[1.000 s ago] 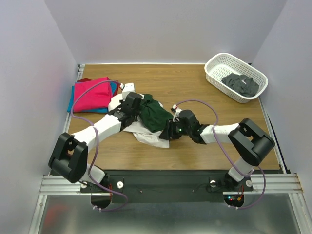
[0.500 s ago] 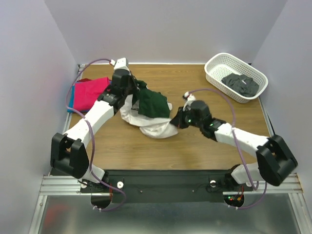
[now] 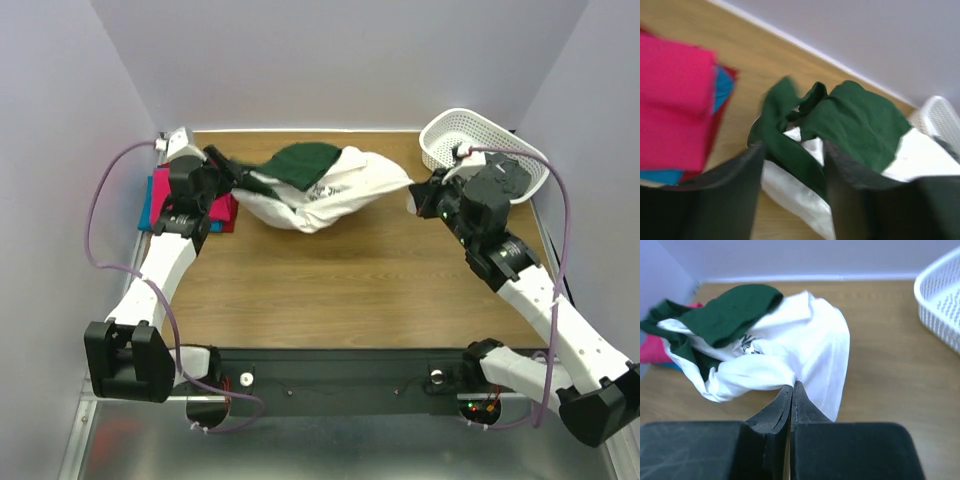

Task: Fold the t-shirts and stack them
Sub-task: Flatten the tshirt out

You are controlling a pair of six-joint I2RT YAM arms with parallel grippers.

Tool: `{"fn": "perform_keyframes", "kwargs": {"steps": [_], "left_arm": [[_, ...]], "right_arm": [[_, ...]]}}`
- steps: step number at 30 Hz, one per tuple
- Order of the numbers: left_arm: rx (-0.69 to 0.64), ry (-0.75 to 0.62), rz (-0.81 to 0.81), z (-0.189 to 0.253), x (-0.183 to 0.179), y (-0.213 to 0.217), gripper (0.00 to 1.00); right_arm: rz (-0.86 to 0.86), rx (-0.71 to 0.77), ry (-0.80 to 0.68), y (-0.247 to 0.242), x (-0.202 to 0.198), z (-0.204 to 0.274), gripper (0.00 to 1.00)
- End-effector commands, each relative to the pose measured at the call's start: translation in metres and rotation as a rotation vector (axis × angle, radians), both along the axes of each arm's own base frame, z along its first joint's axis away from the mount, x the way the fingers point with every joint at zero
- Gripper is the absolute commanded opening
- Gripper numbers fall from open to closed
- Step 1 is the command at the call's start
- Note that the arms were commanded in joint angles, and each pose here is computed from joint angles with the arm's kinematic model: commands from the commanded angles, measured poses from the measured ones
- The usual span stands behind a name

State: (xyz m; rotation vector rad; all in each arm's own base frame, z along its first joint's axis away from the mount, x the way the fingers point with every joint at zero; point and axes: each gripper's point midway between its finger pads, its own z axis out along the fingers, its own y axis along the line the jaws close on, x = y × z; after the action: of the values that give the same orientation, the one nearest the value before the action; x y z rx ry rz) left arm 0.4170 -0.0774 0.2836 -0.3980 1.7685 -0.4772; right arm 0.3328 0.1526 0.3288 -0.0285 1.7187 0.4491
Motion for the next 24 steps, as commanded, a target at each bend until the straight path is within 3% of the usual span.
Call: {"fn": "perform_keyframes", "kwargs": {"steps": [1,2,3,4,8,14,18,24], "left_arm": [[0.013,0.100,0.214,-0.062,-0.014,0.047,0.70],[0.009,0.095,0.211,-0.065,-0.018,0.046,0.90],[0.008,0.095,0.200,-0.070,-0.020,0.042,0.98],[0.022,0.113,0.171,-0.080,-0.024,0.031,0.99],[0.091,0.156,0.075,-0.100,-0.032,-0.014,0.99],[0.148,0.216,-0.102,-0.128,-0.026,-0.096,0.94],[0.149,0.245,-0.124,-0.144,-0.008,-0.112,0.81],[0.154,0.258,-0.105,-0.152,0.025,-0.126,0.80]], "right_arm": [[-0.037,-0.094,0.227,-0.013,-0.017,-0.091,0.00],[-0.030,-0.095,0.257,-0.012,-0.020,-0.104,0.00],[-0.027,-0.113,0.307,-0.013,-0.026,-0.128,0.00],[-0.025,-0.115,0.337,-0.012,-0.028,-0.139,0.00],[-0.028,-0.137,0.410,-0.014,-0.034,-0.171,0.00],[-0.026,-0.135,0.419,-0.013,-0.033,-0.173,0.00],[-0.015,-0.131,0.421,-0.012,-0.037,-0.175,0.01],[0.021,-0.108,0.430,-0.006,-0.041,-0.181,0.00]]}}
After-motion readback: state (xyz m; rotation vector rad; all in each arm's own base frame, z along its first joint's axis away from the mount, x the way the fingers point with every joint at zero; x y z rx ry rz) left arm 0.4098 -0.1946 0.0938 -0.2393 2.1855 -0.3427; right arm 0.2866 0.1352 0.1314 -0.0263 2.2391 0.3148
